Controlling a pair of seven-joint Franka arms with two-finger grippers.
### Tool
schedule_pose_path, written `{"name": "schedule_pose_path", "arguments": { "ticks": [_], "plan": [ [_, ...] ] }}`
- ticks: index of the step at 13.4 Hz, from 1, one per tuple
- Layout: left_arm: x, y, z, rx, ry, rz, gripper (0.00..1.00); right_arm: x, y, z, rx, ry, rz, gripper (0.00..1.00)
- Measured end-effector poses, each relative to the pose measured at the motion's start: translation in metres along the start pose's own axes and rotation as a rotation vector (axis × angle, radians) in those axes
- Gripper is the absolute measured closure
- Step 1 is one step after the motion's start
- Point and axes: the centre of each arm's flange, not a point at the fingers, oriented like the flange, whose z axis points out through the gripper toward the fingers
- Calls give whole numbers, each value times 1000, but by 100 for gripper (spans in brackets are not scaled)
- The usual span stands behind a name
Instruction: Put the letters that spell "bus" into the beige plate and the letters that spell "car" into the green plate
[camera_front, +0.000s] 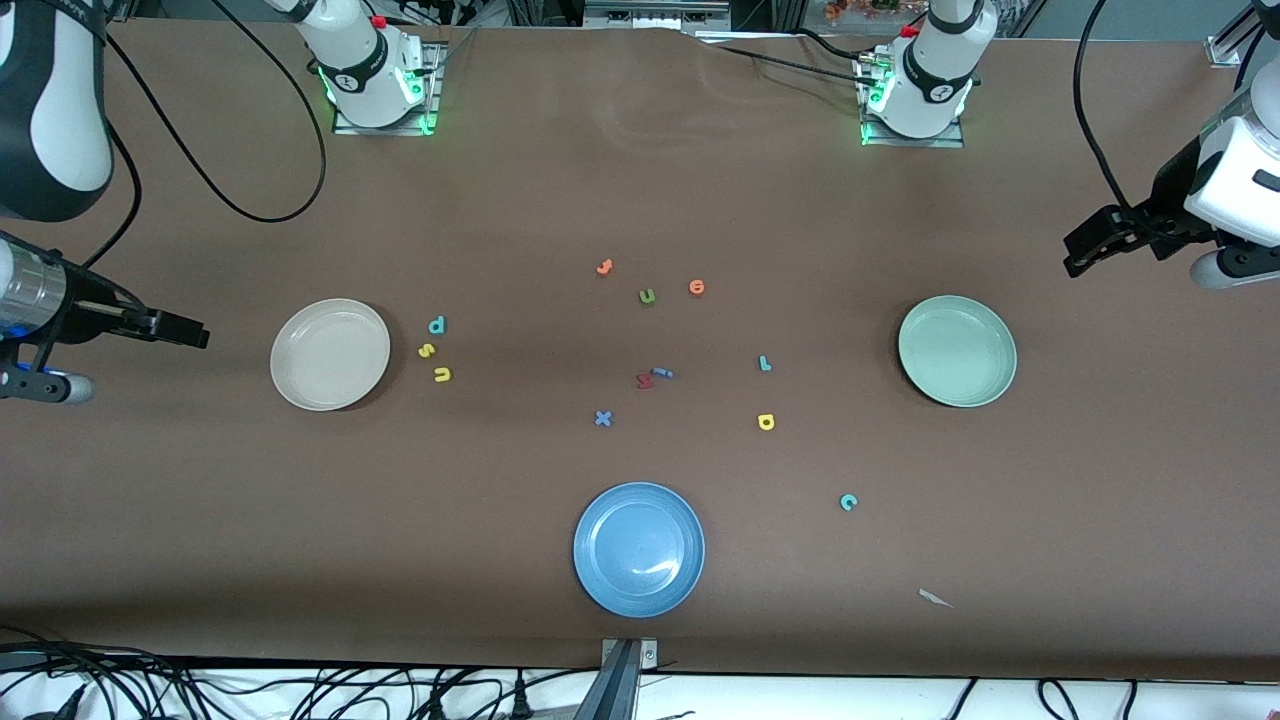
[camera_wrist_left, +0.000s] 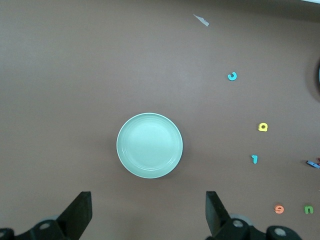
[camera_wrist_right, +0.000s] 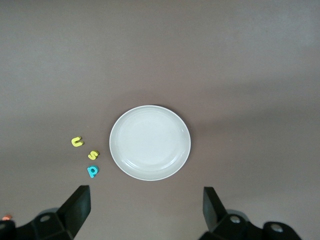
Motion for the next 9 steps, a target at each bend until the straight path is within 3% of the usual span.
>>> {"name": "schedule_pose_path", "arguments": {
  "ticks": [3,6,9],
  "plan": [
    [0,0,0,-13,-5,-3,0,0,-6,-3,-63,23,-19,0],
    [4,-16,1,-71,-25,-46,0,1,-6,-3,-66,26,-20,0],
    [6,-25,2,-83,-34,-65,0,1,-6,-3,-66,26,-20,0]
  ]
}}
